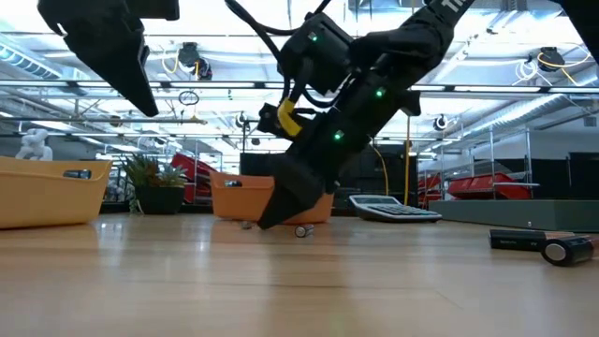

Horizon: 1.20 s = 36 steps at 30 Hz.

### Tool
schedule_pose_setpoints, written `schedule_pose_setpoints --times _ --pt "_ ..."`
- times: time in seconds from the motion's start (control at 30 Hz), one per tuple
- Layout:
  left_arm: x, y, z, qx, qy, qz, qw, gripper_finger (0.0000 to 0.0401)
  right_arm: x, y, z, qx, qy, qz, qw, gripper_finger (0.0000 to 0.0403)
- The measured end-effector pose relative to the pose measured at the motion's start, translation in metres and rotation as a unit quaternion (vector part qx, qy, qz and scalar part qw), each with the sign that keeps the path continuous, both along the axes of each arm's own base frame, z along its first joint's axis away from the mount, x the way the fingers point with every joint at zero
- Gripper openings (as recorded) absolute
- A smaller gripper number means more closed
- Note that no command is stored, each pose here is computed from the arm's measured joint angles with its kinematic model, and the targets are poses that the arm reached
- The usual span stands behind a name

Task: Sort batteries
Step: Put the silver battery into the yellow bin

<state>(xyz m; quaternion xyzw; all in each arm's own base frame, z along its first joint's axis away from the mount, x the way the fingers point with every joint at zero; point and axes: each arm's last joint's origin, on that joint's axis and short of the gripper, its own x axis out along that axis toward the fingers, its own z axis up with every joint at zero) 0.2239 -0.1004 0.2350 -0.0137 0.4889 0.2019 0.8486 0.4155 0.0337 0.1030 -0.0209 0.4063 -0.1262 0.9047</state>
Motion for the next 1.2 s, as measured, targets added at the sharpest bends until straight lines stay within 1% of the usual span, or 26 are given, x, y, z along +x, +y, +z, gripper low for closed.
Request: schedule_pose_setpoints --times 0.07,0.2,0.3,0.37,0.43,0.53,0.7,0.8,0.87,0.93,1.07,1.13,1.2 --pt "-0.001 -0.002 0.000 0.000 0.000 -0.003 1.000 0.0065 0.000 0.000 0.000 0.006 0.003 0.007 1.000 0.0105" --pt "-0.001 -0.002 0.000 -0.002 0.001 -0.004 1.000 0.0066 0.000 0.001 0.000 0.014 0.007 0.019 1.000 0.0049" --pt "-0.001 -0.003 -0.001 -0.024 0.006 -0.001 1.000 0.0066 -0.003 0.006 0.004 0.013 0.016 0.030 0.999 0.0029" --pt "0.001 -0.004 -0.002 -0.031 0.004 -0.001 1.000 0.0066 -0.006 0.013 0.009 0.001 0.021 0.038 0.999 0.0030" --pt "0.005 -0.006 -0.004 -0.029 -0.006 -0.004 1.000 0.0066 -0.009 0.020 0.014 -0.014 0.025 0.053 0.998 0.0040" --pt "0.019 -0.009 -0.015 -0.020 -0.045 -0.012 0.999 0.0066 -0.009 0.023 0.020 -0.010 0.014 0.065 0.998 0.0064" --pt "0.047 -0.007 -0.045 -0.032 -0.058 0.001 0.998 0.0068 -0.020 0.022 0.022 -0.035 0.061 0.032 0.997 0.0103" --pt "0.063 -0.005 -0.064 -0.046 -0.058 -0.001 0.997 0.0091 -0.027 0.032 0.036 -0.058 0.059 0.030 0.996 0.0116" --pt "0.072 -0.003 -0.075 -0.046 -0.057 -0.004 0.997 0.0118 -0.035 0.037 0.042 -0.071 0.052 0.032 0.996 0.0118" --pt "0.078 0.003 -0.084 -0.043 -0.050 0.007 0.998 0.0150 -0.044 0.040 0.043 -0.073 0.048 0.039 0.995 0.0118" --pt "0.087 0.020 -0.095 -0.044 -0.058 0.061 0.995 0.0206 -0.062 0.038 0.045 -0.071 0.012 0.034 0.997 0.0114" --pt "0.091 0.029 -0.096 -0.043 -0.068 0.081 0.993 0.0224 -0.072 0.035 0.042 -0.070 -0.002 0.031 0.997 0.0112" --pt "0.092 0.038 -0.096 -0.040 -0.066 0.101 0.992 0.0231 -0.079 0.031 0.043 -0.065 -0.022 0.026 0.997 0.0112"
